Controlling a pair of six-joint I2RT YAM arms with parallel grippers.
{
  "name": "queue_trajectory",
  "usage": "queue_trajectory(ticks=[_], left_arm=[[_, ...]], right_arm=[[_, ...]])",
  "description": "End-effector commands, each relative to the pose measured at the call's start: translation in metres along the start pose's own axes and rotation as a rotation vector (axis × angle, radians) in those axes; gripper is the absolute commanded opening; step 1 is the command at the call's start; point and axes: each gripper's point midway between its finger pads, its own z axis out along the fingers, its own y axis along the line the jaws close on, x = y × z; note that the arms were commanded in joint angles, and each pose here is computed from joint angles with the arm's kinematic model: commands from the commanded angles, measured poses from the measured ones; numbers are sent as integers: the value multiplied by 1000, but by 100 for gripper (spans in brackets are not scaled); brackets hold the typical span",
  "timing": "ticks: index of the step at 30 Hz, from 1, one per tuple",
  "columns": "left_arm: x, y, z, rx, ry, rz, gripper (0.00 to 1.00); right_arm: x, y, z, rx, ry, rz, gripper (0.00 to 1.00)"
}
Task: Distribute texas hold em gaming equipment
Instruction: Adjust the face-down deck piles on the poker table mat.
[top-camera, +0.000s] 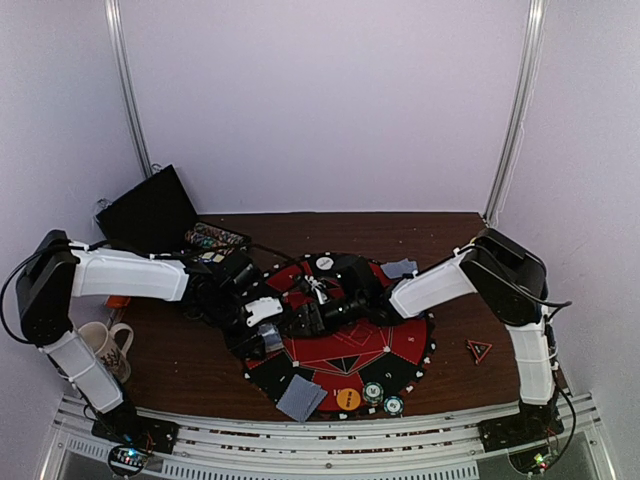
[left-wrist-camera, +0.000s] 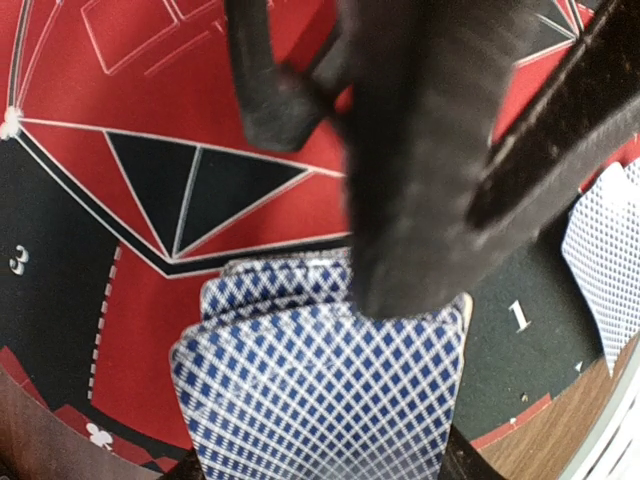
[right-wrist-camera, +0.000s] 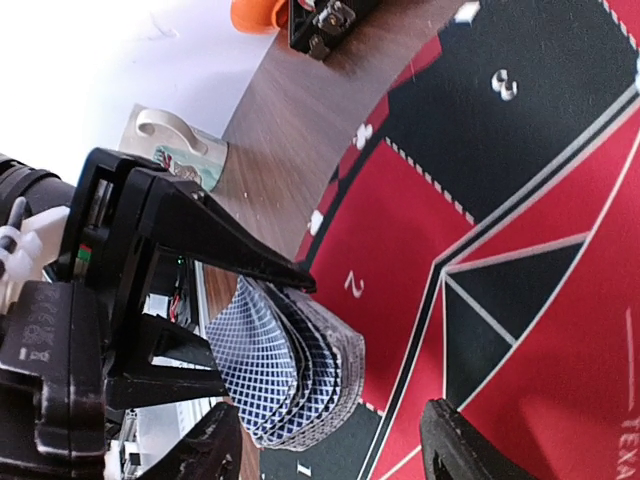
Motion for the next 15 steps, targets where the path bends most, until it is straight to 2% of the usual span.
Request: queue_trajectory(ticks=[1, 8, 12, 15], left_arm=[[-21, 7, -15, -39, -81, 32, 54], [-28, 8, -23, -51, -103, 35, 53], [-27, 11, -27, -73, -94, 34, 53], [-30, 12, -30, -78, -105, 34, 53]], right_arm=[[-26, 19, 7, -45, -63, -33, 64], [-34, 25, 17, -119, -76, -14, 66], [-51, 33, -4, -257, -198, 91, 65], [-51, 33, -7, -280, -195, 114, 66]])
